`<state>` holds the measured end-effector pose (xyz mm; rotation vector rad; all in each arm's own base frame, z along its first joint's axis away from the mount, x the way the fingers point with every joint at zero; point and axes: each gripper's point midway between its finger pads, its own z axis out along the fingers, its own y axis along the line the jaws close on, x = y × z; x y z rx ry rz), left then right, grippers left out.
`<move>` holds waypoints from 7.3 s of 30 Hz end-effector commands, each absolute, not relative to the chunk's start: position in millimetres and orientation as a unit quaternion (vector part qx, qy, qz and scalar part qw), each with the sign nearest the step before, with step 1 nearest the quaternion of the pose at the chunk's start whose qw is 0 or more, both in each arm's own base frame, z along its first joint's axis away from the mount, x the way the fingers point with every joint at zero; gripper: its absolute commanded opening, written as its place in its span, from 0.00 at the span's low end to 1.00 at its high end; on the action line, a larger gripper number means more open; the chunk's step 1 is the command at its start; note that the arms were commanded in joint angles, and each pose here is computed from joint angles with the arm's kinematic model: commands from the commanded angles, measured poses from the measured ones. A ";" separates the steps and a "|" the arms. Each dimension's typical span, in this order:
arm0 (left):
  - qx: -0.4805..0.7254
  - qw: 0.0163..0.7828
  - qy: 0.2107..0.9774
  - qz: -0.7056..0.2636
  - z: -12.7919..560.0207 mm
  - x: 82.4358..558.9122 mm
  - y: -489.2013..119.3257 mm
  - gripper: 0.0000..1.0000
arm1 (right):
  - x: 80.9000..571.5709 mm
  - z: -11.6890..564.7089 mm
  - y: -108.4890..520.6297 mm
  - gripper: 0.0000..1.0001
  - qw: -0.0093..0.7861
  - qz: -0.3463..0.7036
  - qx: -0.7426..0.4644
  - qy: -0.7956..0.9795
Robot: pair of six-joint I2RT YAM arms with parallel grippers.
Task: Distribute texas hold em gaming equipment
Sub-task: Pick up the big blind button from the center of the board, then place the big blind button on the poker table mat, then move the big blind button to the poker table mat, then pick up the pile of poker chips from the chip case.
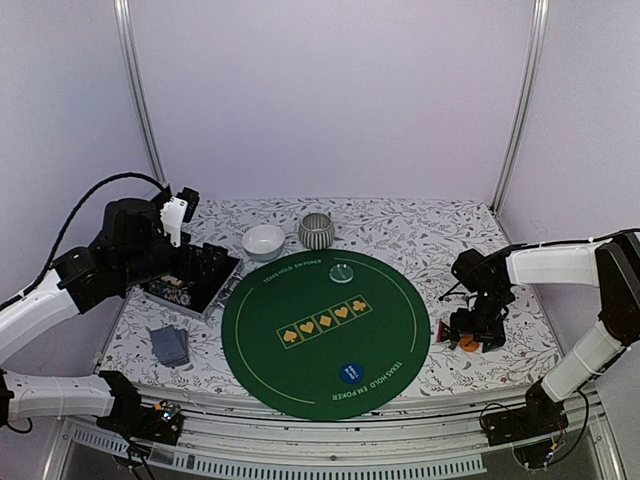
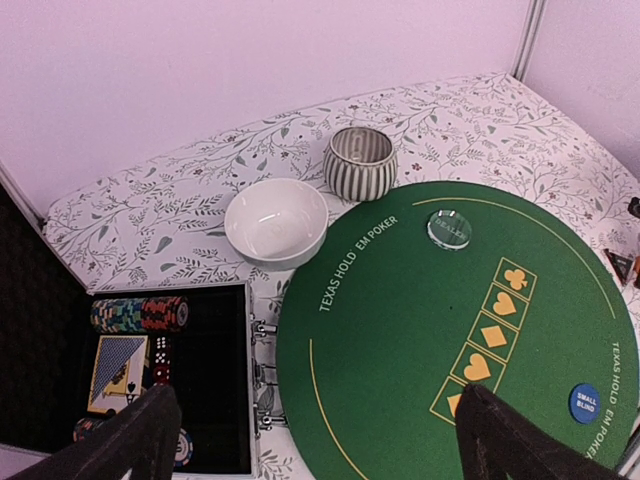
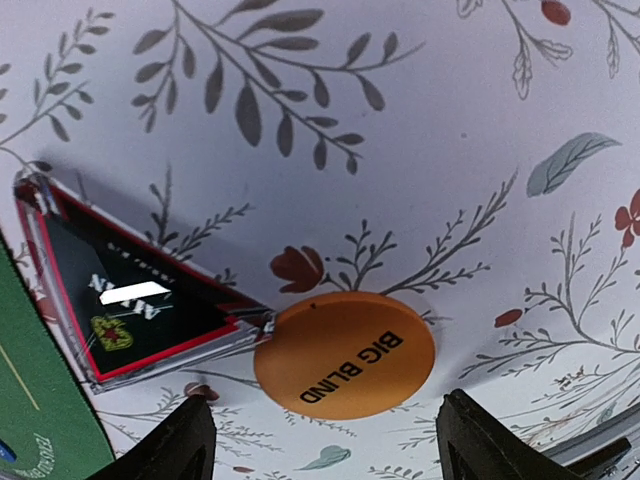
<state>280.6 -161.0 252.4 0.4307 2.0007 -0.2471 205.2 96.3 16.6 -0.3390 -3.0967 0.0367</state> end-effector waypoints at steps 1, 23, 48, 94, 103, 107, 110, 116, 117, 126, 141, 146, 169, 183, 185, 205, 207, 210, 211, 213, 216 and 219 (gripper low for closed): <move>0.175 0.525 0.826 -0.104 257.1 282.1 -157.8 0.98 | 202.2 5.2 93.2 0.78 0.022 0.013 -0.100 -0.995; 0.173 0.526 0.826 -0.102 257.0 282.3 -155.9 0.98 | 215.6 -5.9 82.6 0.57 0.012 0.008 -0.110 -0.994; 0.174 0.527 0.825 -0.104 257.6 282.1 -155.8 0.98 | 226.7 26.7 75.2 0.45 -0.027 0.022 -0.119 -0.992; 0.156 0.541 0.822 -0.086 263.2 283.1 -143.7 0.98 | 219.6 31.7 531.1 0.32 -0.049 -0.198 0.278 -0.939; 0.156 0.547 0.818 -0.093 266.9 280.6 -143.6 0.98 | 208.4 12.9 562.6 0.30 -0.060 -0.225 0.261 -0.937; 0.154 0.547 0.818 -0.090 266.8 281.0 -142.1 0.98 | 203.3 7.1 573.5 0.36 -0.055 -0.244 0.261 -0.932; 0.152 0.547 0.818 -0.089 266.5 281.6 -141.4 0.98 | 206.1 6.8 573.8 0.44 -0.060 -0.243 0.258 -0.933; 0.154 0.540 0.823 -0.087 261.0 284.5 -142.3 0.98 | 202.4 14.1 578.2 0.64 -0.058 -0.258 0.276 -0.924; 0.154 0.539 0.824 -0.086 260.1 285.0 -142.4 0.98 | 201.1 17.0 579.5 0.66 -0.057 -0.263 0.281 -0.921; 0.153 0.532 0.829 -0.082 254.0 287.7 -141.4 0.98 | 208.5 75.9 574.5 0.74 -0.110 -0.282 0.302 -0.904; 0.185 0.396 0.879 -0.188 193.8 266.3 -201.6 0.74 | 230.2 125.5 416.8 0.81 -0.192 -0.190 0.228 -0.935; 0.171 0.342 0.902 -0.200 150.2 246.2 -225.8 0.65 | 216.4 111.9 388.8 0.81 -0.178 -0.181 0.215 -0.943; 0.140 0.200 0.969 -0.025 22.1 223.6 -220.7 0.82 | 209.1 83.6 342.7 0.83 -0.171 -0.139 0.218 -0.951; 0.123 0.189 0.972 0.060 5.3 218.2 -189.7 0.72 | 211.7 82.0 333.0 0.85 -0.170 -0.135 0.217 -0.952; 0.119 0.192 0.972 0.066 6.6 219.3 -187.0 0.70 | 211.6 81.2 333.0 0.85 -0.169 -0.134 0.218 -0.952; 0.151 0.274 0.949 -0.040 61.7 234.0 -226.1 0.72 | 221.5 104.8 323.4 0.99 -0.204 -0.134 0.197 -0.949; 0.157 0.303 0.937 -0.072 83.0 238.0 -235.4 0.73 | 224.8 112.6 317.5 0.99 -0.219 -0.131 0.188 -0.949; 0.164 0.339 0.921 -0.102 113.0 242.1 -240.8 0.76 | 231.0 130.0 302.5 0.99 -0.252 -0.129 0.163 -0.945; 0.165 0.346 0.917 -0.109 121.8 243.7 -241.2 0.77 | 235.6 135.2 294.0 0.99 -0.264 -0.126 0.150 -0.944; 0.165 0.354 0.913 -0.115 135.6 247.7 -238.8 0.79 | 241.2 144.1 279.4 0.99 -0.279 -0.130 0.126 -0.943; 0.151 0.352 0.916 -0.122 153.2 257.5 -228.3 0.82 | 246.6 155.0 259.7 0.99 -0.296 -0.149 0.099 -0.938; 0.125 0.349 0.921 -0.121 164.9 270.8 -207.3 0.85 | 252.2 167.0 242.5 0.99 -0.316 -0.168 0.080 -0.930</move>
